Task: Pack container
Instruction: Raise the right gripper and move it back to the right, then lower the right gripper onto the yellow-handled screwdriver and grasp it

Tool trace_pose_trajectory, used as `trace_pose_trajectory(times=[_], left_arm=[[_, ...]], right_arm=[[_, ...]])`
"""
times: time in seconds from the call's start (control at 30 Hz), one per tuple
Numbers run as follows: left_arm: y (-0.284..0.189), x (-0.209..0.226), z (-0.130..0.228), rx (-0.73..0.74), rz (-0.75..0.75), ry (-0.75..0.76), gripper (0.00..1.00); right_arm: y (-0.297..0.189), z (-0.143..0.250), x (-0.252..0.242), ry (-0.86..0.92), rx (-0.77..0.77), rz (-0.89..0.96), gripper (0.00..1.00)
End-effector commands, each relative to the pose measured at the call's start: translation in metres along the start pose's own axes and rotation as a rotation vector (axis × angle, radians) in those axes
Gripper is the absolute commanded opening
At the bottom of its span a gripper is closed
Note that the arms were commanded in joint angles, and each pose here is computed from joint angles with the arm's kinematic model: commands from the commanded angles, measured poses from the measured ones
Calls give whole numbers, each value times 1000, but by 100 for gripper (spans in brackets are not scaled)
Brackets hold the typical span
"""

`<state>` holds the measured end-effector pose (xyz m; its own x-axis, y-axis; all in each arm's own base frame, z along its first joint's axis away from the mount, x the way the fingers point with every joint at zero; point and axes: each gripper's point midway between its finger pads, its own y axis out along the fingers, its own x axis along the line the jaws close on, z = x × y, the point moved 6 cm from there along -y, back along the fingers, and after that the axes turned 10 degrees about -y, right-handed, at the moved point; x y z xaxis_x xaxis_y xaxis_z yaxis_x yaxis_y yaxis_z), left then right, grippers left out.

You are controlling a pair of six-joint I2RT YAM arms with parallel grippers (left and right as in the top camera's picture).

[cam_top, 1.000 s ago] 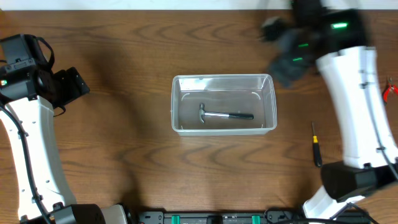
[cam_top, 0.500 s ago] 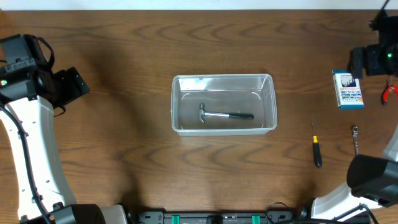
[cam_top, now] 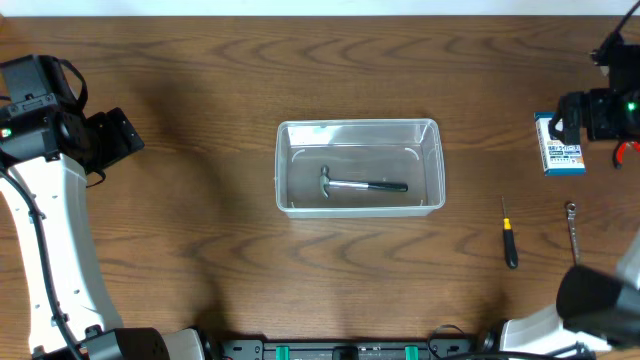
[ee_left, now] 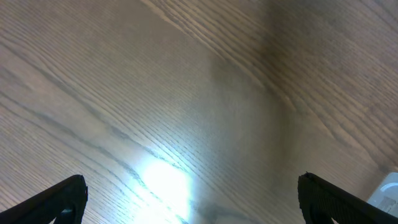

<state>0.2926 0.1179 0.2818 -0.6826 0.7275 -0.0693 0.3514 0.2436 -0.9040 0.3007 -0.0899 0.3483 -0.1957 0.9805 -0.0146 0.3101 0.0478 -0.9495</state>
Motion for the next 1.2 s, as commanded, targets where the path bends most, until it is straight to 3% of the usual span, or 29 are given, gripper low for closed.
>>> trace_pose_trajectory(times=[0.0,0.23,0.5,0.77,1.0,1.17], left_arm=[[-7,1,-4,-25,1,1,98],[-7,1,-4,-25,1,1,98],[-7,1,-4,-26,0,1,98],[-7,1,-4,-25,1,1,98],[-7,1,-4,-25,1,1,98],[-7,1,-4,-25,1,1,98]], right_arm=[[-34,20,22,29,-82,13,99],[-58,79,59,98,-171,56,99],[4,95,57,174,-239,81,99],[77,110,24,213,64,196,99],[121,116,19,222,297,102,99],[133,116,26,162,347,53,99]])
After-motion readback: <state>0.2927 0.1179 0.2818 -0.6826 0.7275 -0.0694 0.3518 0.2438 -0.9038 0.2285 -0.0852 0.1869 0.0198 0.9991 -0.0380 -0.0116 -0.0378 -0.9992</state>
